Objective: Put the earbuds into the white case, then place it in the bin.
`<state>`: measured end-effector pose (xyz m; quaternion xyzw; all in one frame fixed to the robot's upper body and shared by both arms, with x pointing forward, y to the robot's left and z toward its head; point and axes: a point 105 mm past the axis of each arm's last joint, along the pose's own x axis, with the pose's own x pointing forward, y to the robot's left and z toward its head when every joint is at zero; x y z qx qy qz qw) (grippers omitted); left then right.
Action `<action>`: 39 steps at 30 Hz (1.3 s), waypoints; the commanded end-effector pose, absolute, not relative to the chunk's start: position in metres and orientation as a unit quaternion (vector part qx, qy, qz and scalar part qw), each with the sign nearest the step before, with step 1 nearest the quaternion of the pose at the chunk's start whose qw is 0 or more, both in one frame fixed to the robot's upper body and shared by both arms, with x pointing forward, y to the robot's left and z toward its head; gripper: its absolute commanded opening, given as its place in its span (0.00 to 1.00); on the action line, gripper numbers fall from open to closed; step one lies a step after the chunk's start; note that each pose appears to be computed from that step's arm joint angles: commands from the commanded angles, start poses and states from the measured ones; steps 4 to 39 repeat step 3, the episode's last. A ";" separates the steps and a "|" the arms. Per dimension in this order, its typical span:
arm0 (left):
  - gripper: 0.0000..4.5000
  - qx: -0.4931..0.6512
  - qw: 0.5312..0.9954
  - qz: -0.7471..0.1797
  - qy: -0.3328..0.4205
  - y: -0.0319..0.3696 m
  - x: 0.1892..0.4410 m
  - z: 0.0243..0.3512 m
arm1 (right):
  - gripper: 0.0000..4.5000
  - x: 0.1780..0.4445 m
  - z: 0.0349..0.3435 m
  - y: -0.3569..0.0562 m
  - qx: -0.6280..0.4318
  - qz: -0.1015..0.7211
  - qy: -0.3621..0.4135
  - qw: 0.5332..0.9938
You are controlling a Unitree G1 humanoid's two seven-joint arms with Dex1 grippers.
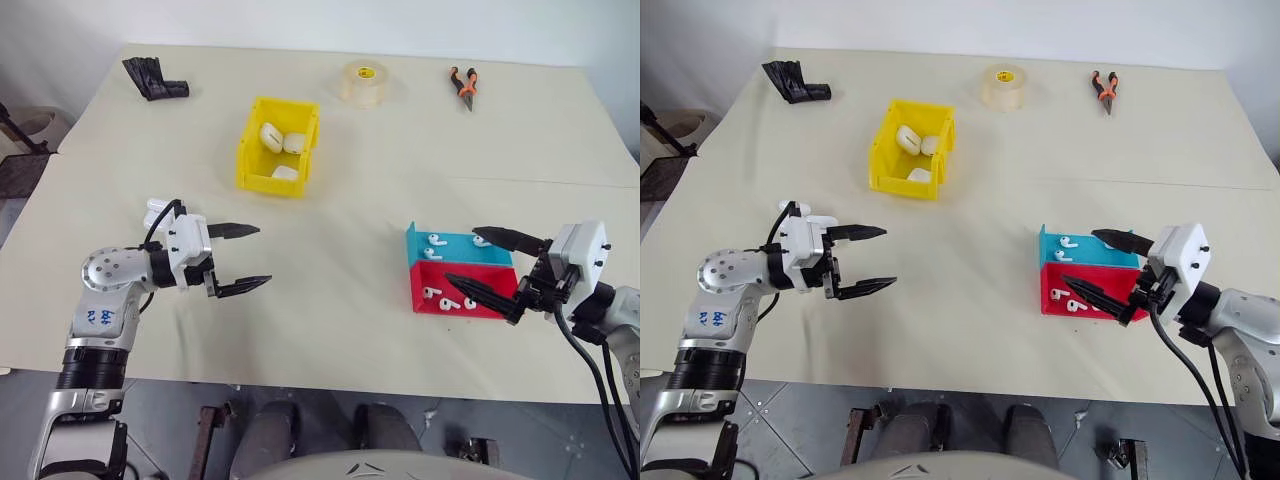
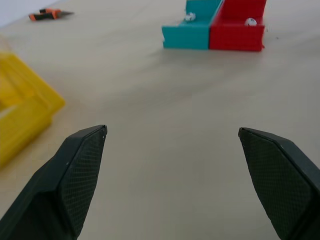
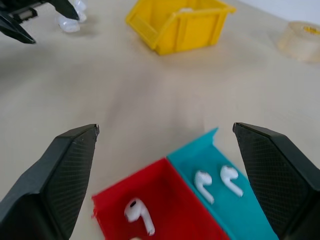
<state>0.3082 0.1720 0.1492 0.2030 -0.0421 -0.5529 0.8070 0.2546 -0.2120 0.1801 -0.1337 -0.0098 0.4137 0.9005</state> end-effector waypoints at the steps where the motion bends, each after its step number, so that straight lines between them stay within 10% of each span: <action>1: 1.00 0.219 0.807 -0.541 -0.090 0.169 0.304 0.169 | 1.00 0.254 0.190 -0.220 -0.148 0.394 -0.033 0.906; 39: 1.00 0.231 0.810 -0.532 -0.091 0.167 0.307 0.169 | 1.00 0.254 0.190 -0.217 -0.150 0.396 -0.037 0.905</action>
